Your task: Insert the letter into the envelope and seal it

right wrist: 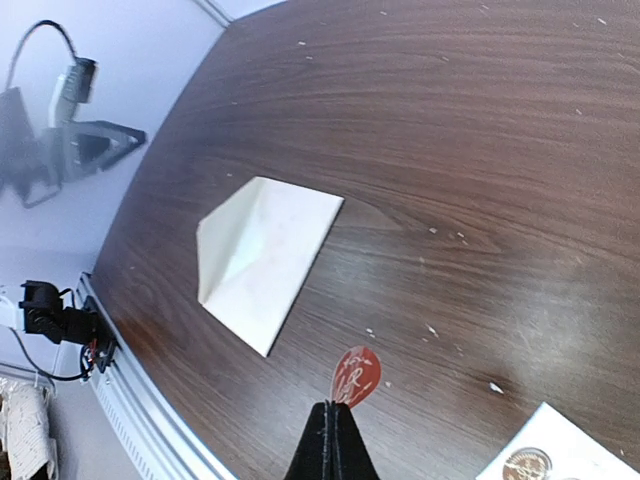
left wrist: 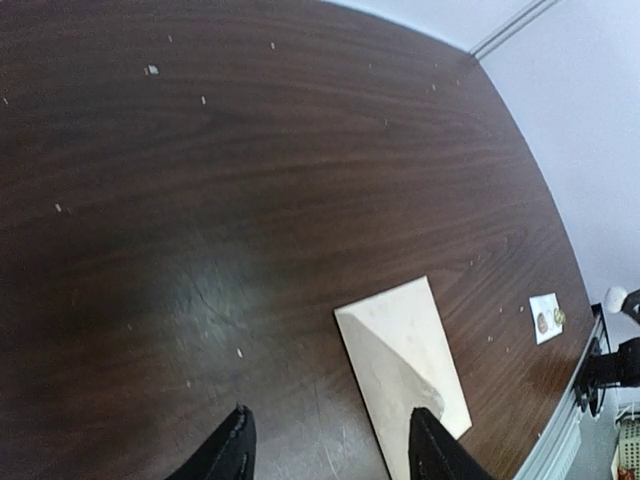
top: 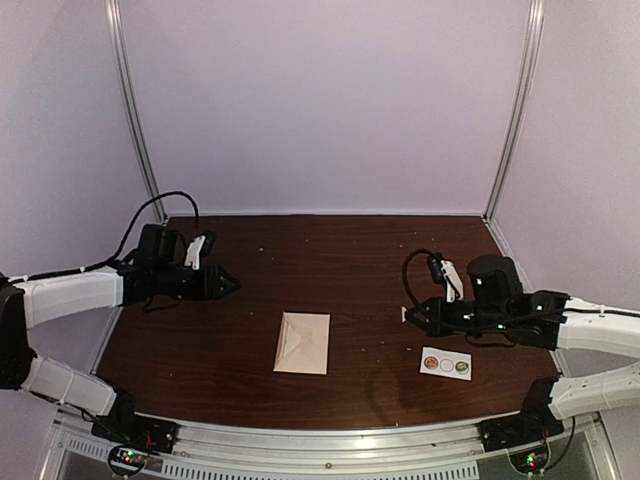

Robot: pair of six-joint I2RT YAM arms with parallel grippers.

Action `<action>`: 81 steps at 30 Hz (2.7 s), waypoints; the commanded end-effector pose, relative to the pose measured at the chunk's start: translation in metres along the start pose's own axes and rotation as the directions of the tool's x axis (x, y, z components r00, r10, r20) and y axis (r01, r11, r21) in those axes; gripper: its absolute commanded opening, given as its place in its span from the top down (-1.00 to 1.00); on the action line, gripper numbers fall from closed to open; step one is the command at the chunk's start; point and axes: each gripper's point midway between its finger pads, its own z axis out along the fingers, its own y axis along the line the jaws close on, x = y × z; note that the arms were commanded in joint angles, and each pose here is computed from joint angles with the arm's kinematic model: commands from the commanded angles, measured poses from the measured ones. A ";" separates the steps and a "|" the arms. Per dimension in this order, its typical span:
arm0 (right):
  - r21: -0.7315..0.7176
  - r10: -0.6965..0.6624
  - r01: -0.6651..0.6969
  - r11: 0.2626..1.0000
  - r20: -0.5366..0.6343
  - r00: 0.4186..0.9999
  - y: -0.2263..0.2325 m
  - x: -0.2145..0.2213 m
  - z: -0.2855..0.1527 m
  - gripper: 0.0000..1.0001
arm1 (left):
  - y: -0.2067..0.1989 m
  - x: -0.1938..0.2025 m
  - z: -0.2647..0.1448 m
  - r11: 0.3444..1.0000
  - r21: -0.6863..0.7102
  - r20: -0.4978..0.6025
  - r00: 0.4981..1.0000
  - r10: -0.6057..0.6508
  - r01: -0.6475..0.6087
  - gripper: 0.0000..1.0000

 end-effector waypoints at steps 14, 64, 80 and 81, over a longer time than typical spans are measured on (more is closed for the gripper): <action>-0.333 -0.133 0.145 0.932 0.058 0.989 0.076 -0.024 0.015 1.00 | -0.063 0.101 0.070 0.986 0.160 -0.184 0.983 -0.024 0.054 0.30; -0.173 -0.264 0.220 0.960 -0.300 0.917 0.076 0.052 0.179 1.00 | -0.065 0.193 0.124 0.982 0.174 -0.362 0.932 -0.010 0.078 0.69; -0.068 -0.273 0.265 0.962 -0.309 0.911 0.062 0.051 0.182 1.00 | -0.064 0.196 0.123 0.983 0.167 -0.372 0.928 -0.008 0.076 0.70; -0.064 -0.274 0.267 0.962 -0.306 0.912 0.062 0.050 0.182 1.00 | -0.064 0.195 0.123 0.983 0.168 -0.372 0.928 -0.007 0.075 0.70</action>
